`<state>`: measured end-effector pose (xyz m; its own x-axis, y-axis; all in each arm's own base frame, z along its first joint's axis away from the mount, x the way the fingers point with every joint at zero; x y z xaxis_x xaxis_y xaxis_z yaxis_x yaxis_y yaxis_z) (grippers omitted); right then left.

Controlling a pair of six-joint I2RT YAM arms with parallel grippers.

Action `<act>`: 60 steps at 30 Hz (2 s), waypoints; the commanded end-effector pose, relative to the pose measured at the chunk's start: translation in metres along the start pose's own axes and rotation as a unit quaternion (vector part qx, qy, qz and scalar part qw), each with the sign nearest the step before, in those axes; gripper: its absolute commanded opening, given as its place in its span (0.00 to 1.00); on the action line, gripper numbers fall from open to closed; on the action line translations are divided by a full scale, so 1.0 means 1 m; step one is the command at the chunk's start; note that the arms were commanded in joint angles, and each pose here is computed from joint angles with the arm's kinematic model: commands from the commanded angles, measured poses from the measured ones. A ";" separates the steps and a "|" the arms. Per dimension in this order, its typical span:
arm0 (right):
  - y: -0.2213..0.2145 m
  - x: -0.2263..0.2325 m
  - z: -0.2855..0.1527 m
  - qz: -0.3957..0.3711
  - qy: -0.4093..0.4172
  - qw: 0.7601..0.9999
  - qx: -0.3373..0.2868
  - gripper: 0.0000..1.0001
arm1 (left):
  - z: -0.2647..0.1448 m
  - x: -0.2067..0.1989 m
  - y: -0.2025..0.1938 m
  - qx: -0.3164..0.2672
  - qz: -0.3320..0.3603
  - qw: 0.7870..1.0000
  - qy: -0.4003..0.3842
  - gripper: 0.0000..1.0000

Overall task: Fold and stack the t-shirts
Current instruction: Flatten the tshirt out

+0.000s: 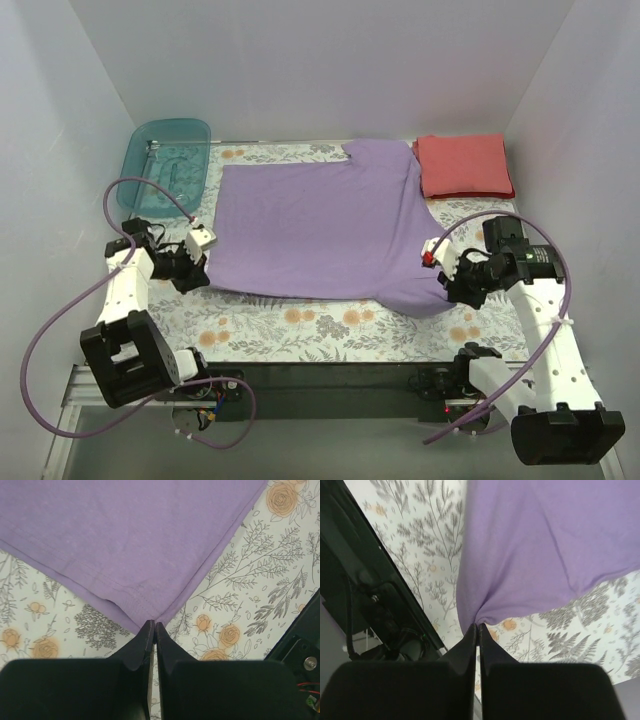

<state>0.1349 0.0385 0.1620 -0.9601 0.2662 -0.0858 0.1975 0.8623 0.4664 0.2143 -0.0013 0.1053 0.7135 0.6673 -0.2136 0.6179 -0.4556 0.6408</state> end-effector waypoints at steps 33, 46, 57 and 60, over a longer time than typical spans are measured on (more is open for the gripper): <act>0.005 0.060 0.018 -0.122 0.036 0.991 -0.046 0.01 | -0.015 -0.012 -0.011 0.050 0.079 0.994 -0.048 0.00; 0.026 0.071 -0.001 -0.128 0.006 0.986 -0.104 0.01 | -0.025 -0.036 -0.026 0.077 0.121 0.987 -0.070 0.00; 0.027 0.052 -0.014 -0.126 -0.042 0.988 -0.077 0.52 | -0.033 -0.018 0.005 0.028 0.071 0.996 -0.056 0.47; 0.037 0.033 -0.005 -0.082 -0.048 0.993 -0.072 0.48 | -0.035 -0.013 0.024 -0.010 0.059 0.997 -0.054 0.47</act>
<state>0.0831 0.0711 0.1722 -0.9664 0.0833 -0.2433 -0.0673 0.8311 0.5520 0.1968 0.0102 0.1274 0.8372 0.5165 -0.1801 0.5082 -0.6128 0.6051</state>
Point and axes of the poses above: each gripper's point midway between its finger pads, its own z axis out along the fingers, its own x axis along the line the jaws close on, y = z × x, the point moved 2 cm from there along -z, back along the fingers, and after that the axes turned 9 degrees about -z, right-handed, at the moved point
